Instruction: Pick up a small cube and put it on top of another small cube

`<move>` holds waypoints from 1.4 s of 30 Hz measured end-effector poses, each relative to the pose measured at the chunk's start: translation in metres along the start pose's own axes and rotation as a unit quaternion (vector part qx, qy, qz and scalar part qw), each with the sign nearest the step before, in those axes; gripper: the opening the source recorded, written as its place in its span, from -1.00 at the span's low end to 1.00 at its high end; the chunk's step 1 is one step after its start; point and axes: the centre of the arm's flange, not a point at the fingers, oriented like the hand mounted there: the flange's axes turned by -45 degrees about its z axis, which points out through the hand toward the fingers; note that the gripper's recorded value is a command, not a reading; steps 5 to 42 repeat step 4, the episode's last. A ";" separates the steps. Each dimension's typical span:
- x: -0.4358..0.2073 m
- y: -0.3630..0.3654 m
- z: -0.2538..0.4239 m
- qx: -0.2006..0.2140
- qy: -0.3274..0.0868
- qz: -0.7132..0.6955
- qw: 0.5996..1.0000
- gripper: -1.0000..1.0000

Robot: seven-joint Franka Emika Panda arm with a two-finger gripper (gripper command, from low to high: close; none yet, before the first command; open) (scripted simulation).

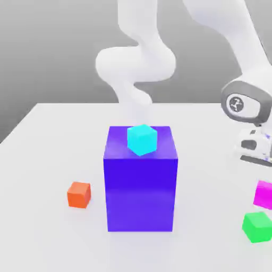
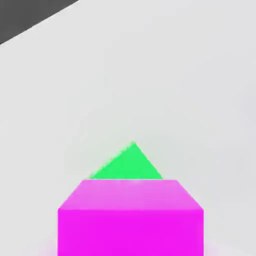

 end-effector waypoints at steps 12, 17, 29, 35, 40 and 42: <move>0.000 0.000 0.008 0.000 0.000 0.000 1.000 1.00; 0.000 0.000 0.008 0.000 0.000 0.000 1.000 1.00; 0.000 0.000 0.008 0.000 0.000 0.000 1.000 1.00; 0.000 0.000 0.008 0.000 0.000 0.000 1.000 1.00; 0.000 0.000 0.008 0.000 0.000 0.000 1.000 1.00; 0.000 0.000 0.008 0.000 0.000 0.000 1.000 1.00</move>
